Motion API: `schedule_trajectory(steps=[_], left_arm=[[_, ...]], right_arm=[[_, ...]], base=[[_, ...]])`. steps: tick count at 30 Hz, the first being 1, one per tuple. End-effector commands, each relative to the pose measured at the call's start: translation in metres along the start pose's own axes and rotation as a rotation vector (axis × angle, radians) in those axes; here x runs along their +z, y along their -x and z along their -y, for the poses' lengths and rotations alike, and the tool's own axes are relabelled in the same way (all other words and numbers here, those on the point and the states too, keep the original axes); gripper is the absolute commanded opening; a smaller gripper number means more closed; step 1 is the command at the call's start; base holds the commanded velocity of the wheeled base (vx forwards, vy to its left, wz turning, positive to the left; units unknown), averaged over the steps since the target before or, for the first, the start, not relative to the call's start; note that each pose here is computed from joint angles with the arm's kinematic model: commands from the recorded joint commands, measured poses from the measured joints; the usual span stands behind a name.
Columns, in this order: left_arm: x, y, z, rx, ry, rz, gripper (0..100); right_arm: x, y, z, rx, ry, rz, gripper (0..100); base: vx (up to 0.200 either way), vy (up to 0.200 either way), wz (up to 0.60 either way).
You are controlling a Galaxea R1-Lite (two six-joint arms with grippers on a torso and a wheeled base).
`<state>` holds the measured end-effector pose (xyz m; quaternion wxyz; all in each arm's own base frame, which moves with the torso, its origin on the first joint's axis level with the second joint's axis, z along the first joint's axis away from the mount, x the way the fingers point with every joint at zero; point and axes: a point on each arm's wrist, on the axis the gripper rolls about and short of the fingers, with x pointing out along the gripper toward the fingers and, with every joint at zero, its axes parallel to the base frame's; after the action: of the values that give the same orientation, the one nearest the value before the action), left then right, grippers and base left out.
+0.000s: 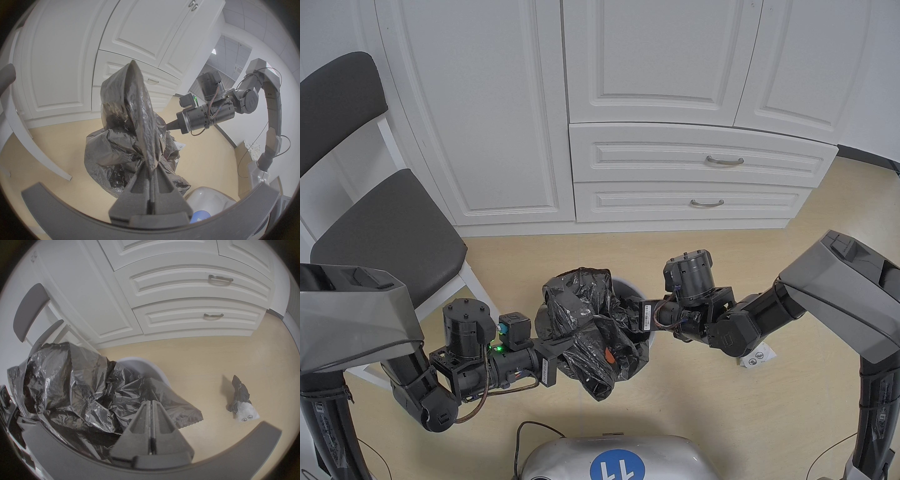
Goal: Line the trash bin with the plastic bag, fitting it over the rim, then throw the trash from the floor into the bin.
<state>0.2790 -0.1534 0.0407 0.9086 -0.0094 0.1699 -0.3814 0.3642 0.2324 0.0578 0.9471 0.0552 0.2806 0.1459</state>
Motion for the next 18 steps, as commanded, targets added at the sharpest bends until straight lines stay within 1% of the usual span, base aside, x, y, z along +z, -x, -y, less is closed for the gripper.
schedule_trajectory(steps=[1, 2, 3, 7, 10, 13, 15, 18], left_arm=[[0.004, 0.006, 0.000, 0.005, -0.003, 0.012, 0], [0.006, 0.007, 0.000, 0.005, -0.005, 0.018, 0], [0.006, 0.007, 0.000, 0.005, -0.005, 0.018, 0], [0.004, 0.009, 0.001, 0.005, -0.004, 0.011, 0], [0.004, 0.009, 0.001, 0.005, -0.004, 0.011, 0], [0.004, 0.009, 0.001, 0.005, -0.004, 0.011, 0], [0.005, 0.009, 0.001, 0.007, -0.005, 0.014, 0], [0.006, 0.011, 0.000, 0.009, -0.006, 0.020, 0]], right_arm=[[-0.006, -0.005, -0.005, 0.008, 0.008, -0.012, 0], [-0.015, -0.013, -0.006, 0.010, 0.012, -0.028, 0], [-0.016, -0.014, -0.007, 0.010, 0.012, -0.028, 0], [-0.027, -0.040, -0.009, 0.012, -0.008, -0.022, 0], [-0.032, -0.049, -0.009, 0.021, -0.053, -0.020, 0], [-0.037, -0.056, -0.010, 0.031, -0.073, -0.029, 0], [-0.043, -0.063, -0.020, 0.056, -0.103, -0.030, 0], [-0.044, -0.070, -0.031, 0.083, -0.164, -0.023, 0]], base=[[0.000, 0.000, 0.00], [0.000, 0.000, 0.00], [0.000, 0.000, 0.00], [0.000, 0.000, 0.00], [0.000, 0.000, 0.00], [0.000, 0.000, 0.00], [0.000, 0.000, 0.00], [0.000, 0.000, 0.00]])
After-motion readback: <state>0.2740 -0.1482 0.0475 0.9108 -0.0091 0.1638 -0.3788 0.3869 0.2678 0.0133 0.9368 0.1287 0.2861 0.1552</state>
